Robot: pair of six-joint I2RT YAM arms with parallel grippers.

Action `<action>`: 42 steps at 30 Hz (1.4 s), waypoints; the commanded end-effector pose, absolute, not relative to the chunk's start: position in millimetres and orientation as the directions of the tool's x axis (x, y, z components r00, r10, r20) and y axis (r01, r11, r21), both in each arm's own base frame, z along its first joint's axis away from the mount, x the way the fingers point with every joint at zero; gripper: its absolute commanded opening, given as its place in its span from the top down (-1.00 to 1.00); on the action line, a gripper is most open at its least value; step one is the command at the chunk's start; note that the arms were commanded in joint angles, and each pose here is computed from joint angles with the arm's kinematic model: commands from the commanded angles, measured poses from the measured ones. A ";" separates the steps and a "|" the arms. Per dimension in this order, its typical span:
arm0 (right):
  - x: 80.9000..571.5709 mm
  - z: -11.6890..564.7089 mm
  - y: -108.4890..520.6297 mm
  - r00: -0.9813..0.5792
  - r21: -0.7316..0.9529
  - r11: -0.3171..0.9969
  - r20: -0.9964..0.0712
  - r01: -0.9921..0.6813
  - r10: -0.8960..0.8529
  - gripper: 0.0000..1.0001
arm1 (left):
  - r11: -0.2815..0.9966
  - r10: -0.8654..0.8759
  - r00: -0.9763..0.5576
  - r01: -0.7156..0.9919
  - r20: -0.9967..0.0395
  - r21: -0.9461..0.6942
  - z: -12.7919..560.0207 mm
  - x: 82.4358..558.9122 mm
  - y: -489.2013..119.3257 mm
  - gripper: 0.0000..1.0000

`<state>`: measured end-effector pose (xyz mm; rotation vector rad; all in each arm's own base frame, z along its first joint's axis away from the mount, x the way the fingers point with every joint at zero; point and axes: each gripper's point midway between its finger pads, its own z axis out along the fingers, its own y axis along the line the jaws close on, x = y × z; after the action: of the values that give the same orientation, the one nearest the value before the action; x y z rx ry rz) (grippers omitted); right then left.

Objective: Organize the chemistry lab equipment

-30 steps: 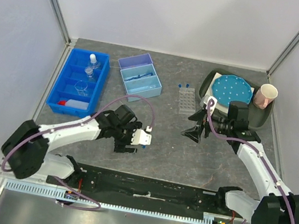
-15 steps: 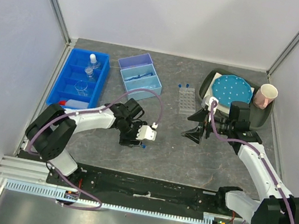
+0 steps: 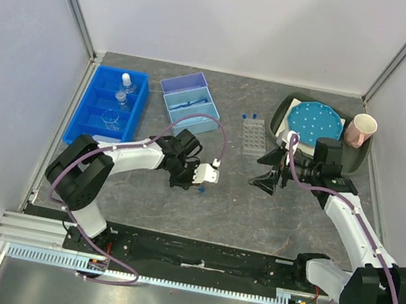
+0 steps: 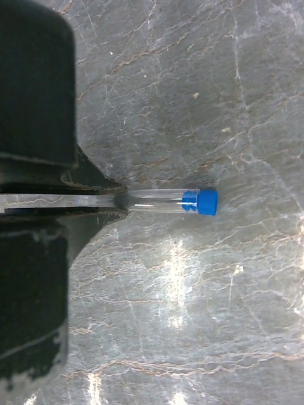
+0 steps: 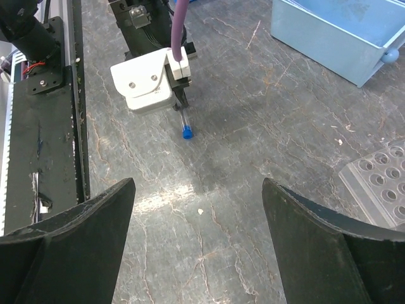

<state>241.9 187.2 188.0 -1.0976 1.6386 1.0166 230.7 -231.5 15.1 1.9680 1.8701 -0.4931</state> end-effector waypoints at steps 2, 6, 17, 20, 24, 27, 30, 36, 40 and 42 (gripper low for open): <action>247.9 206.2 187.7 -0.144 0.093 0.245 -0.969 -0.965 -0.201 -0.77 | 0.112 0.806 -0.075 0.993 -0.587 0.026 30.5 240.1 -248.7 0.96; 245.3 201.4 192.2 -0.202 0.164 0.214 -0.964 -0.963 -0.172 -0.77 | 0.270 0.608 -0.262 0.956 -0.750 -0.115 77.0 237.0 -284.4 0.96; 270.1 200.5 207.1 -0.529 0.511 0.305 -0.848 -0.804 0.025 -0.64 | 0.227 0.098 -0.499 0.853 -0.861 -0.469 147.3 207.7 -354.3 0.96; 277.0 192.5 209.0 -0.617 0.594 0.326 -0.786 -0.735 0.042 -0.59 | 0.235 0.051 -0.525 0.833 -0.850 -0.501 149.9 209.7 -363.7 0.96; 278.3 176.6 216.2 -0.700 0.663 0.342 -0.714 -0.666 0.021 -0.54 | 0.245 0.012 -0.529 0.824 -0.848 -0.511 153.4 212.2 -371.6 0.96; 271.7 169.5 227.1 -0.715 0.671 0.328 -0.699 -0.665 -0.021 -0.50 | 0.261 -0.004 -0.526 0.821 -0.850 -0.509 153.7 216.0 -375.1 0.96; 269.0 166.3 232.3 -0.706 0.656 0.331 -0.706 -0.678 -0.046 -0.37 | 0.276 -0.016 -0.534 0.810 -0.845 -0.517 152.8 219.2 -377.1 0.96; 268.3 165.0 235.8 -0.711 0.661 0.322 -0.700 -0.678 -0.061 0.05 | 0.319 -0.034 -0.526 0.800 -0.850 -0.508 151.6 228.4 -376.7 0.96; 266.9 165.0 235.4 -0.709 0.657 0.320 -0.701 -0.683 -0.072 0.18 | 0.344 -0.030 -0.520 0.796 -0.854 -0.497 150.2 232.7 -375.5 0.96; 267.2 164.7 235.6 -0.709 0.658 0.318 -0.701 -0.683 -0.073 0.19 | 0.352 -0.025 -0.514 0.798 -0.857 -0.489 150.0 233.5 -374.5 0.96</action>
<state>259.3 232.5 152.2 -0.6198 2.0758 1.4237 221.2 -369.5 134.1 0.7151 1.8494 -1.2875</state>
